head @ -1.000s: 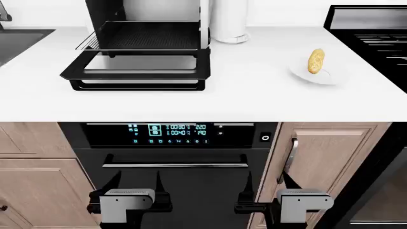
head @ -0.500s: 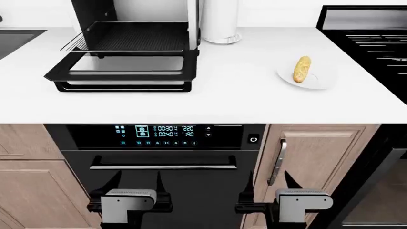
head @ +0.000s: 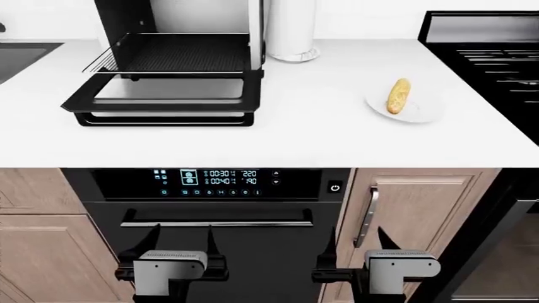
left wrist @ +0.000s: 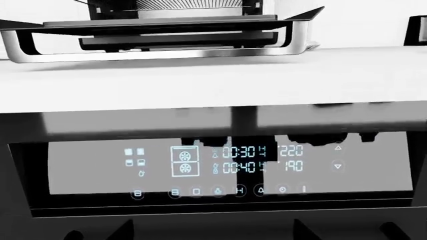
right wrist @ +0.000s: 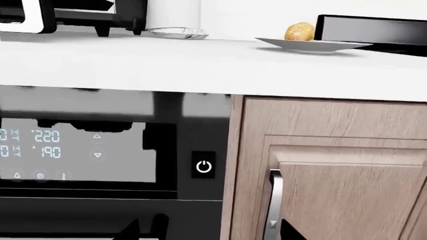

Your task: Place the baguette on the rack of the toaster oven.

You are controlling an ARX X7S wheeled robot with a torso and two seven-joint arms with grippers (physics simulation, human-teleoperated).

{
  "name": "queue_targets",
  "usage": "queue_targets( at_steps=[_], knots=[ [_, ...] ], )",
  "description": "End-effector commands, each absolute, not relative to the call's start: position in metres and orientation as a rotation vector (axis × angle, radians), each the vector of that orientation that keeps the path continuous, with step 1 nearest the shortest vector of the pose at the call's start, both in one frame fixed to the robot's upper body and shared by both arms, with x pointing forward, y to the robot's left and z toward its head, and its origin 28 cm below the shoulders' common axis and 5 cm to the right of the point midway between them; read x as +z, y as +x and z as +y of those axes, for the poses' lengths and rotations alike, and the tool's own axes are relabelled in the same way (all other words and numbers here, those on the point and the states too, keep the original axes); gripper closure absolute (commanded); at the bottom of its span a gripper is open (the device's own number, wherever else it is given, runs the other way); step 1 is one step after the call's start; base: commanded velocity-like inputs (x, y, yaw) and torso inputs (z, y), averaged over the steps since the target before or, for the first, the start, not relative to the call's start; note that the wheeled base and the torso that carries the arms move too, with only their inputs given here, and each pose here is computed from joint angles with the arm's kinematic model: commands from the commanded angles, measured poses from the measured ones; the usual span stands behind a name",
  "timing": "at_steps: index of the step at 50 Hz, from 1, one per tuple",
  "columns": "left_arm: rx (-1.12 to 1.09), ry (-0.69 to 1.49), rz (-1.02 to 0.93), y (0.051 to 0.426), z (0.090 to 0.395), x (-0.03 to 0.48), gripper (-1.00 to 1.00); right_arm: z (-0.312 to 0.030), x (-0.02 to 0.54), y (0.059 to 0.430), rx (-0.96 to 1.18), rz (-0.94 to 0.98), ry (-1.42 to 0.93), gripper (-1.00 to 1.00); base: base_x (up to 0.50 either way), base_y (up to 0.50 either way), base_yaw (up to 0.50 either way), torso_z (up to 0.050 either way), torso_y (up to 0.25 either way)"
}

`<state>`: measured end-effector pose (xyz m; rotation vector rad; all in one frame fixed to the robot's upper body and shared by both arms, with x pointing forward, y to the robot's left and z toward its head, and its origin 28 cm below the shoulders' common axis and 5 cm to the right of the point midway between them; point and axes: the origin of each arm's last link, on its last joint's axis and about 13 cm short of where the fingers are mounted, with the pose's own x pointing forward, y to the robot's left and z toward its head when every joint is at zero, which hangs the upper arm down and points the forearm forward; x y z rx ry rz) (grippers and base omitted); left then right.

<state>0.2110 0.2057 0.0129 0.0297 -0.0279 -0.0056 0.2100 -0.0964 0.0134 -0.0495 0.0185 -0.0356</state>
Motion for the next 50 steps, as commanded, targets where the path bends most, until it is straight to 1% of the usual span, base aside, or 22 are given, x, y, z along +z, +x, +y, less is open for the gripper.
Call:
queue_targets(
  at_steps=[1, 35, 50],
  knots=[
    [-0.006, 0.031, -0.032, 0.2111, 0.2058, 0.0130, -1.00, -0.0964, 0.0135, 0.2099, -0.040, 0.023, -0.053, -1.00, 0.00, 0.00, 0.00, 0.050, 0.000],
    [-0.012, 0.033, -0.058, 0.2116, 0.2058, 0.0128, -1.00, -0.0964, 0.0136, 0.2098, -0.044, 0.030, -0.057, -1.00, 0.00, 0.00, 0.00, 0.050, 0.000],
    [-0.010, 0.048, -0.055, 0.2116, 0.2060, 0.0129, -1.00, -0.0962, 0.0137, 0.2103, -0.023, 0.023, -0.052, -1.00, 0.00, 0.00, 0.00, 0.000, 0.000]
  ],
)
